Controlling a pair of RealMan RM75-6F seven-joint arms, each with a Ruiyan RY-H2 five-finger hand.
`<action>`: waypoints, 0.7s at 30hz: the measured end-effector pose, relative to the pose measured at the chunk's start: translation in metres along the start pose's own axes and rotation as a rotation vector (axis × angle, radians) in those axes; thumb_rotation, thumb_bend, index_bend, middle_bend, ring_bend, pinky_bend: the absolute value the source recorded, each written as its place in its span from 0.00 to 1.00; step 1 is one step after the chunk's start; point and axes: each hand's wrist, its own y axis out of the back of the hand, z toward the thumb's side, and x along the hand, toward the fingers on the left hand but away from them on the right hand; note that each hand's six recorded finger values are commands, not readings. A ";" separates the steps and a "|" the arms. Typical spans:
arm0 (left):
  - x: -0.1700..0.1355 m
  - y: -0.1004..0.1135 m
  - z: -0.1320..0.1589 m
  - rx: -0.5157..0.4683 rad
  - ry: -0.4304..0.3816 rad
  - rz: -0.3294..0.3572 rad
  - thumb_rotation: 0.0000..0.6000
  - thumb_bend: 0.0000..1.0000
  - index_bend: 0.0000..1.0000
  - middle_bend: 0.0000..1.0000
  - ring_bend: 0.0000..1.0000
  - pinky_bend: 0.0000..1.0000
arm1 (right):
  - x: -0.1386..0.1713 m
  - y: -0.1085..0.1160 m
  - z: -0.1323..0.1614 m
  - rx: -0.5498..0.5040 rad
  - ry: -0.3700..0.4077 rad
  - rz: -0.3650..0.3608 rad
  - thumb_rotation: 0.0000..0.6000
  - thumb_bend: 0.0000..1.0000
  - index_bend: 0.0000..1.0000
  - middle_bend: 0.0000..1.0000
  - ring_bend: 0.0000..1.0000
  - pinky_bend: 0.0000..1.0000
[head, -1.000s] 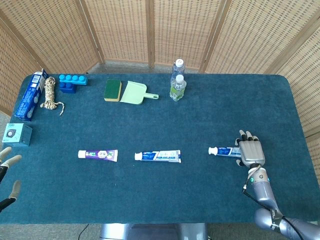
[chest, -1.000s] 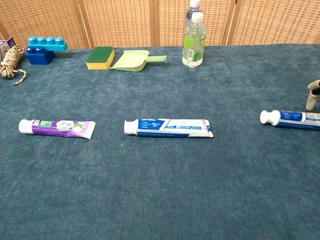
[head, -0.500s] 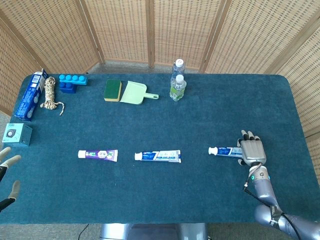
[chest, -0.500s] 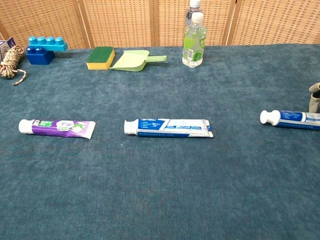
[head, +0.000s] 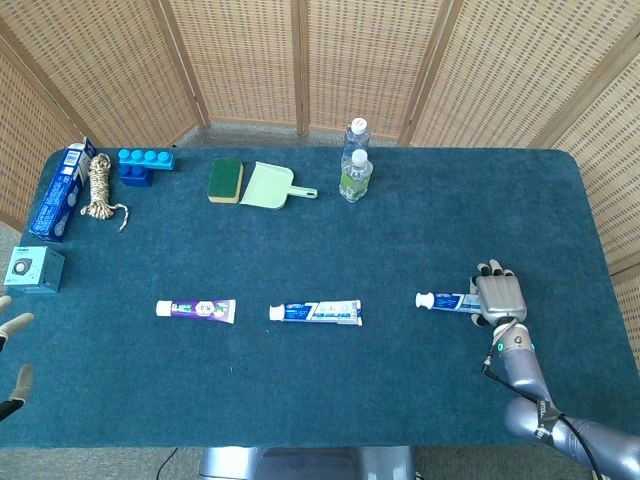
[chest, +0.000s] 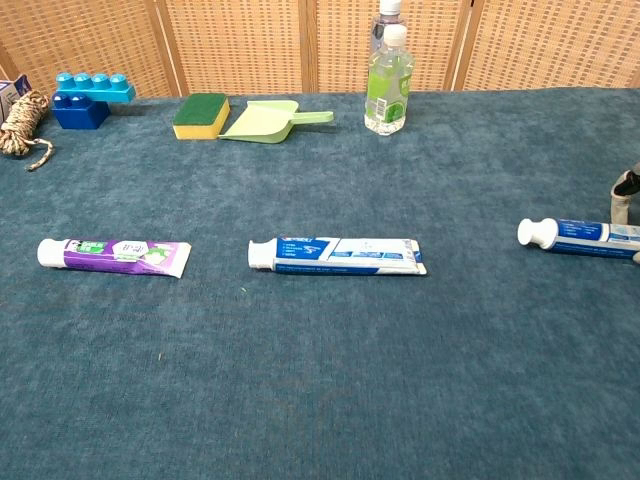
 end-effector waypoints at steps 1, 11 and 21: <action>0.000 0.000 0.000 -0.001 -0.001 0.002 1.00 0.44 0.20 0.08 0.04 0.11 | 0.000 0.000 0.000 -0.004 0.001 -0.001 1.00 0.34 0.64 0.28 0.13 0.27; 0.000 0.002 0.003 -0.008 -0.011 0.010 1.00 0.44 0.19 0.08 0.04 0.11 | 0.002 0.011 0.004 -0.091 0.039 -0.032 1.00 0.41 0.83 0.54 0.45 0.50; 0.000 0.001 0.004 -0.011 -0.015 0.007 1.00 0.44 0.19 0.08 0.04 0.11 | 0.003 0.012 0.003 -0.152 0.075 -0.029 1.00 0.43 0.90 0.62 0.56 0.63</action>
